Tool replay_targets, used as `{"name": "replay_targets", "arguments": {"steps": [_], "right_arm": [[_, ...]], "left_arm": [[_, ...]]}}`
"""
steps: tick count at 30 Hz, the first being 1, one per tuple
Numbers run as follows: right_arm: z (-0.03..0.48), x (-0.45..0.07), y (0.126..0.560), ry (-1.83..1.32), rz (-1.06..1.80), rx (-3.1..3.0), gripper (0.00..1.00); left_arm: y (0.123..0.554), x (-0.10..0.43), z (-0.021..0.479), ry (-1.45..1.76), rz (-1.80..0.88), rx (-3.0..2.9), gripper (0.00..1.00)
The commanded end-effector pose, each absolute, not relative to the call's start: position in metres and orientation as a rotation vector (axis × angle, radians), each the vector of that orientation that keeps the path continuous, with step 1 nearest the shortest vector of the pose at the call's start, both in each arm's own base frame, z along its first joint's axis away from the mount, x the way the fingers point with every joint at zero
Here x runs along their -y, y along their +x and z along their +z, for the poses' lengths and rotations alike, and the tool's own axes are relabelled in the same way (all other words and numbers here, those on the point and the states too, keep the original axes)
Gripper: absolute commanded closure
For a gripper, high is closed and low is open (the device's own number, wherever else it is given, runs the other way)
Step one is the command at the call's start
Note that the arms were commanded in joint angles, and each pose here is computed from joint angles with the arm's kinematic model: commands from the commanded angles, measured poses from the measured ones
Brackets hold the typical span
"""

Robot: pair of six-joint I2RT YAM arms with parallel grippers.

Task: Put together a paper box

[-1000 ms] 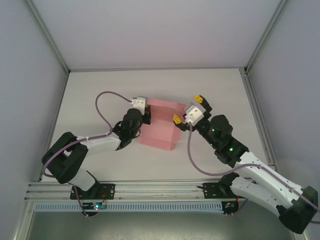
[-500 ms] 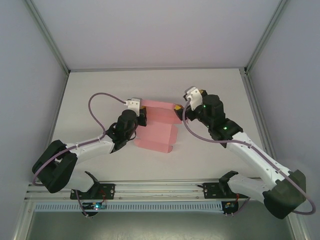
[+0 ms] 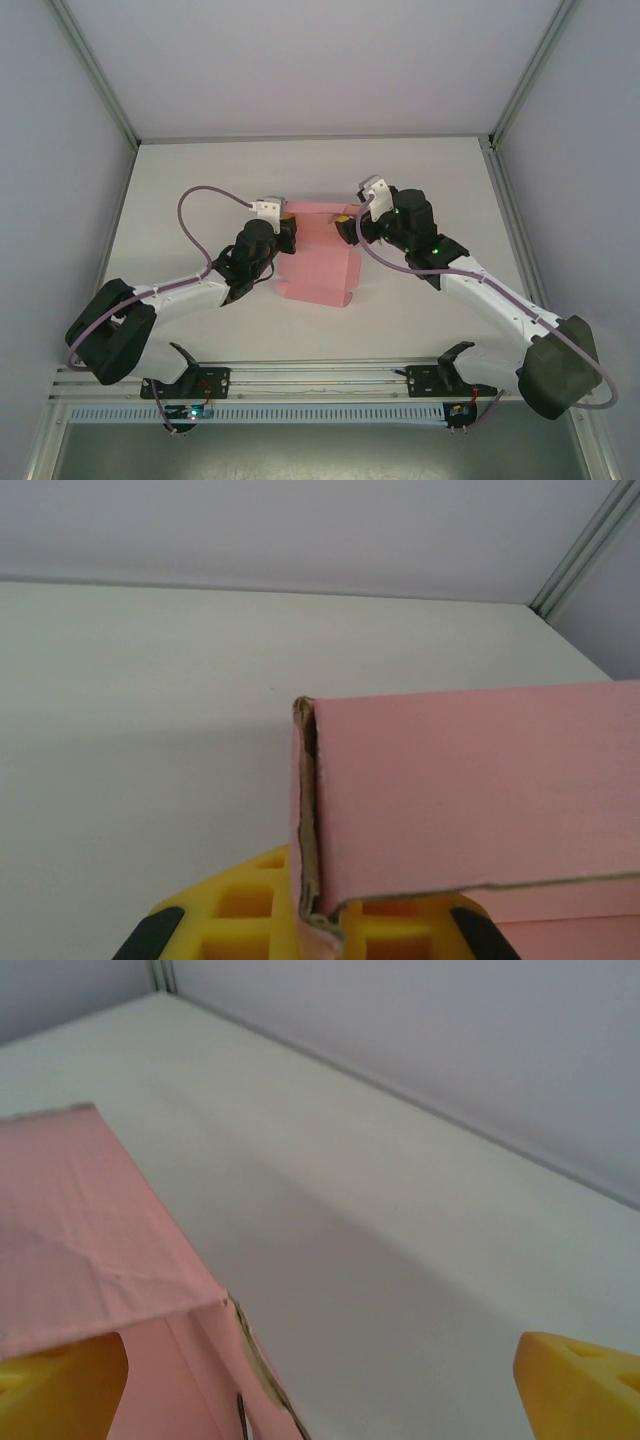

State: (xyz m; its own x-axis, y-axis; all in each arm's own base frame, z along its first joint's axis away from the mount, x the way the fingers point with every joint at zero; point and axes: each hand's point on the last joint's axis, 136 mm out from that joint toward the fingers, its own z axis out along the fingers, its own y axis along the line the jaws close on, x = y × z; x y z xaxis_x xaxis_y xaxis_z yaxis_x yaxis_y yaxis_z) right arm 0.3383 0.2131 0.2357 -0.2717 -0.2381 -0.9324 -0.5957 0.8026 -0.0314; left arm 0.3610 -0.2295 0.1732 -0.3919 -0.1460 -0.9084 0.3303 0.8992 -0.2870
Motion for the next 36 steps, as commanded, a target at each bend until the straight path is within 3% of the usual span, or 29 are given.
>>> {"name": "replay_targets", "arguments": {"steps": [1,13,20,36], "right_arm": [[0.268,-0.22,0.343,-0.509,0.489,-1.712,0.02],[0.229,-0.15,0.315,-0.458,0.245,-1.933,0.02],[0.19,-0.153,0.312,-0.538,0.282,-2.11,0.02],[0.177,-0.145,0.302,-0.491,0.319,-2.093,0.02]], "left_arm": [[0.364,0.236,0.182,0.101,-0.597,-1.879,1.0],[0.368,0.208,0.208,-0.001,-0.571,-1.844,1.0],[0.367,0.2,0.22,0.001,-0.533,-1.837,1.0],[0.372,0.192,0.214,-0.01,-0.479,-1.854,1.0]]}}
